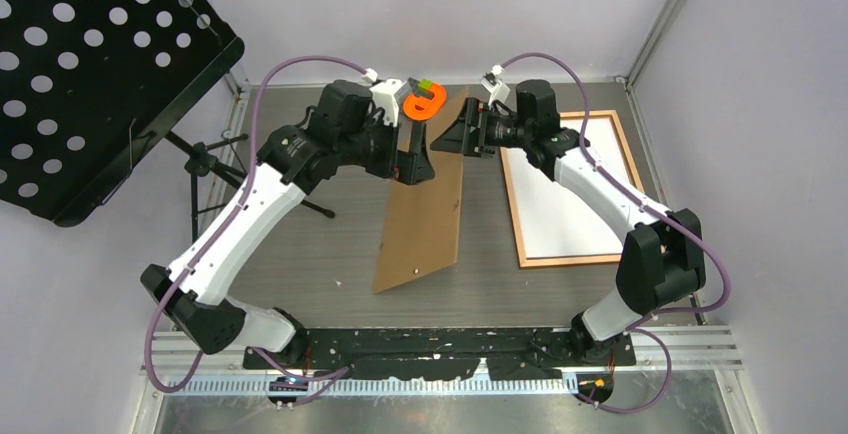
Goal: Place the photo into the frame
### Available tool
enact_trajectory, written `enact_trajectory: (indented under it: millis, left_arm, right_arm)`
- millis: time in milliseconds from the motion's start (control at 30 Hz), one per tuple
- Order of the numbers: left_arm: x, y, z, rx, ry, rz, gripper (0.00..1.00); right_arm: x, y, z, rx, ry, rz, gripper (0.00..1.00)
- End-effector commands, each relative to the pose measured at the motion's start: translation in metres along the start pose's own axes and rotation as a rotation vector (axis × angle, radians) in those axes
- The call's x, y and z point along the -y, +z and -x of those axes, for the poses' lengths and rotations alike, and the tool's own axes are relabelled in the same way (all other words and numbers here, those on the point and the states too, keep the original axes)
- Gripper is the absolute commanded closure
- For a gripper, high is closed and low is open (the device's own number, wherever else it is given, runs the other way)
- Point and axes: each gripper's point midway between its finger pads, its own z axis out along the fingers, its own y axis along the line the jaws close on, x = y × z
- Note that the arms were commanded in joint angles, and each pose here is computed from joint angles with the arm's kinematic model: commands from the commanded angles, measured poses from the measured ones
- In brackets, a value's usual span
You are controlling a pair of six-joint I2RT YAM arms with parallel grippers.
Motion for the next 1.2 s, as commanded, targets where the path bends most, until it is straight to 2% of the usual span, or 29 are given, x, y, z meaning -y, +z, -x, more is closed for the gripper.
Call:
enact_trajectory:
  millis: [0, 200, 267, 533, 667, 733, 900, 1167]
  left_arm:
    - [0.019, -0.021, 0.017, 0.089, 0.039, -0.076, 0.00]
    - [0.018, -0.034, 0.023, 0.121, 0.043, -0.087, 0.01]
    - [0.013, -0.036, 0.023, 0.128, 0.037, -0.083, 0.01]
    - [-0.035, -0.031, 0.003, 0.103, -0.014, -0.030, 0.00]
    - [-0.068, -0.018, -0.016, 0.065, -0.053, 0.015, 0.01]
    - [-0.083, -0.011, -0.024, 0.055, -0.065, 0.031, 0.00]
    - [-0.107, 0.005, -0.039, 0.026, -0.079, 0.054, 0.00]
    - [-0.110, 0.020, -0.037, 0.016, -0.081, 0.025, 0.01]
  right_arm:
    - [-0.003, -0.003, 0.002, 0.021, -0.051, 0.003, 0.04]
    - [0.013, 0.000, -0.011, 0.012, -0.046, -0.028, 0.01]
    - [0.021, 0.004, -0.016, 0.008, -0.041, -0.031, 0.07]
    - [0.064, 0.027, -0.028, -0.056, -0.040, -0.073, 0.67]
    - [0.079, 0.031, -0.026, -0.068, -0.035, -0.096, 0.89]
    - [0.082, 0.028, -0.021, -0.060, -0.039, -0.103, 0.94]
    - [0.081, 0.004, -0.005, 0.001, -0.058, -0.121, 0.94]
    - [0.096, -0.073, 0.013, 0.098, -0.076, -0.197, 0.94]
